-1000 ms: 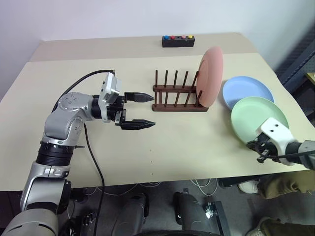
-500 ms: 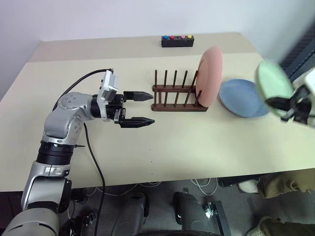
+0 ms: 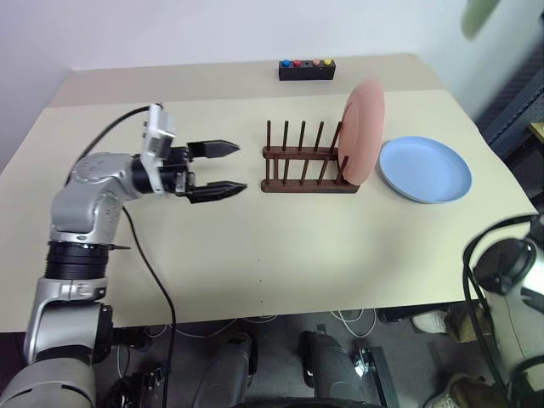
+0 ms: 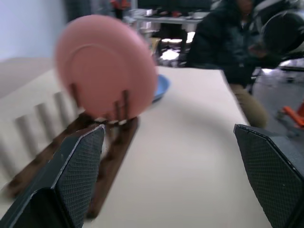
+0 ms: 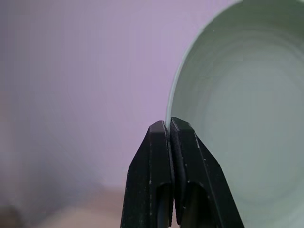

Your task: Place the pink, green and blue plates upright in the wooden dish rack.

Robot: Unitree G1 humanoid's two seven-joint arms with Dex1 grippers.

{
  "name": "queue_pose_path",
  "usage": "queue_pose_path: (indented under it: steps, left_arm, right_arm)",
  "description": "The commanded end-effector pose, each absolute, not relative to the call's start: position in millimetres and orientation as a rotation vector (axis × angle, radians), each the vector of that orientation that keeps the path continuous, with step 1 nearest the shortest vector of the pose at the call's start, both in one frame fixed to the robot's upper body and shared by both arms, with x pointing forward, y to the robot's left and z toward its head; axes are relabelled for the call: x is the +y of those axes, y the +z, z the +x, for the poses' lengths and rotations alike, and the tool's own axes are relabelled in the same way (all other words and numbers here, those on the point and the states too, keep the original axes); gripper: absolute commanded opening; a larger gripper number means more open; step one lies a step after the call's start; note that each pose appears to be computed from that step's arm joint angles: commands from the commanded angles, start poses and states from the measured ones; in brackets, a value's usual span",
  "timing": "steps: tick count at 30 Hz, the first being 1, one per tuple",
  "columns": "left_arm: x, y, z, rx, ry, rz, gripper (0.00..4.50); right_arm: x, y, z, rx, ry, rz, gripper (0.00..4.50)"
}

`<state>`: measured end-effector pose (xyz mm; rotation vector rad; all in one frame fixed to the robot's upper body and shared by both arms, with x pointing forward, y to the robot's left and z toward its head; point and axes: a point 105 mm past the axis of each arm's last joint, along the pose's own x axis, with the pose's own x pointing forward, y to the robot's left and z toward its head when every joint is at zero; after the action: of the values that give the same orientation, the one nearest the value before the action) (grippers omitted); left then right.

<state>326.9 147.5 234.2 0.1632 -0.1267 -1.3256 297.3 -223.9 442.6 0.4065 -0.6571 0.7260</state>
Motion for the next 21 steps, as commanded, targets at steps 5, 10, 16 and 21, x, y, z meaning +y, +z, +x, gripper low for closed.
queue_pose_path:
  steps: [5,10,16,21]
  left_arm:
    - [167.9,242.7,334.5,-0.175,-1.219,0.222,4.5]
    - [187.3,246.7,345.7,-0.219,-1.078,0.262,4.5]
    - [187.1,251.9,344.4,-0.298,-1.01,0.267,4.5]
    - [186.2,251.7,342.0,-0.297,-1.007,0.258,4.5]
  right_arm:
    - [-176.7,431.2,291.1,-0.62,0.957,0.435,0.01]
    - [-140.4,407.2,299.4,-0.519,1.103,0.536,0.01]
    - [-130.7,392.1,311.9,-0.474,1.137,0.675,0.01]
    - [-128.1,375.3,319.4,-0.422,1.118,0.695,0.01]
